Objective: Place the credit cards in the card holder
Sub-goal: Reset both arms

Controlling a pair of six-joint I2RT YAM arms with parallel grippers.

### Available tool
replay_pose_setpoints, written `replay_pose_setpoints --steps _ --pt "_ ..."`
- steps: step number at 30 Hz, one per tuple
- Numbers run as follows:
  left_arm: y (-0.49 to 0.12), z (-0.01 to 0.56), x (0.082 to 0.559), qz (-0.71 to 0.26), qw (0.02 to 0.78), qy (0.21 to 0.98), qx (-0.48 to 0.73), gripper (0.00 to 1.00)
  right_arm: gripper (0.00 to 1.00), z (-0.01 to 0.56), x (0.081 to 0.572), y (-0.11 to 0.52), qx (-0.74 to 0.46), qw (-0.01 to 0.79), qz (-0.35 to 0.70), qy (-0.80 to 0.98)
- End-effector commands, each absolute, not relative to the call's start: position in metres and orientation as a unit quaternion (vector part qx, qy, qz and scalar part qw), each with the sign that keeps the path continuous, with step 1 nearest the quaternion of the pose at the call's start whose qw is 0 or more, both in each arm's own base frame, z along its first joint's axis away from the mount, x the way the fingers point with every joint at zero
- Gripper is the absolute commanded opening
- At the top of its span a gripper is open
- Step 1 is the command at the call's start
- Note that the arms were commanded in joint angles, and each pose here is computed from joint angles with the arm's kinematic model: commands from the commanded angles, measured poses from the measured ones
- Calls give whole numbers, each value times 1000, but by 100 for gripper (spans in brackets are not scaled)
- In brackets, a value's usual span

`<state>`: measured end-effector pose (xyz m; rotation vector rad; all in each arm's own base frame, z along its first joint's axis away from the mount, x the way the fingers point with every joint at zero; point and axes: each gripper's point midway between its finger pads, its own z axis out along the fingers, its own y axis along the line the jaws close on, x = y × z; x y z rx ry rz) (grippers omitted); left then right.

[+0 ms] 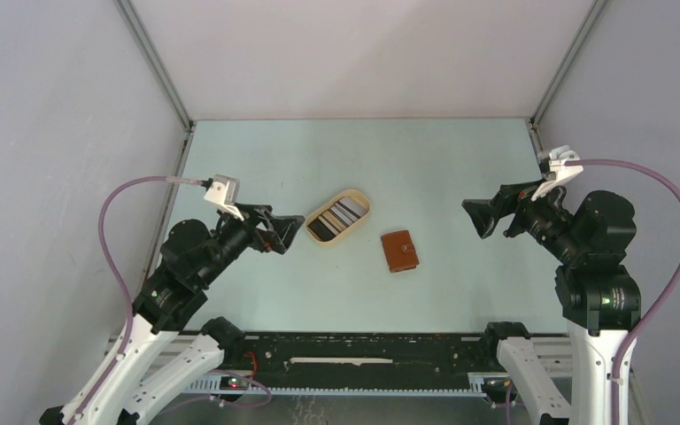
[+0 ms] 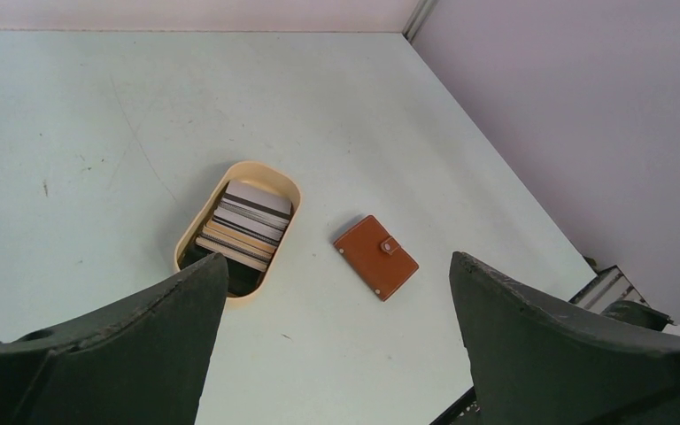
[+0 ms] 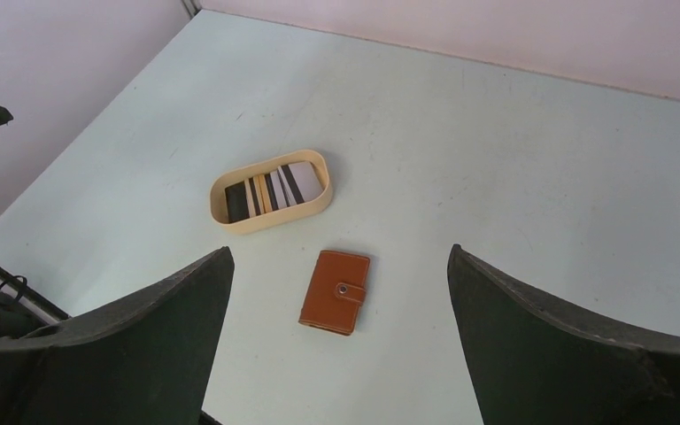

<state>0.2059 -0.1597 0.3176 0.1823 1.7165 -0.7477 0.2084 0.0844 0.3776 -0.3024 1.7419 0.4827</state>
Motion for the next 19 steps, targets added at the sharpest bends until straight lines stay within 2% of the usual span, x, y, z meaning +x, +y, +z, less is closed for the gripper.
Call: replay_pose_setpoints --steps 1,19 --pt "-154 340 203 -320 615 716 83 100 100 386 210 85 -127 624 211 742" --pt "-154 341 201 -322 616 713 87 100 100 384 211 86 -132 622 216 741"
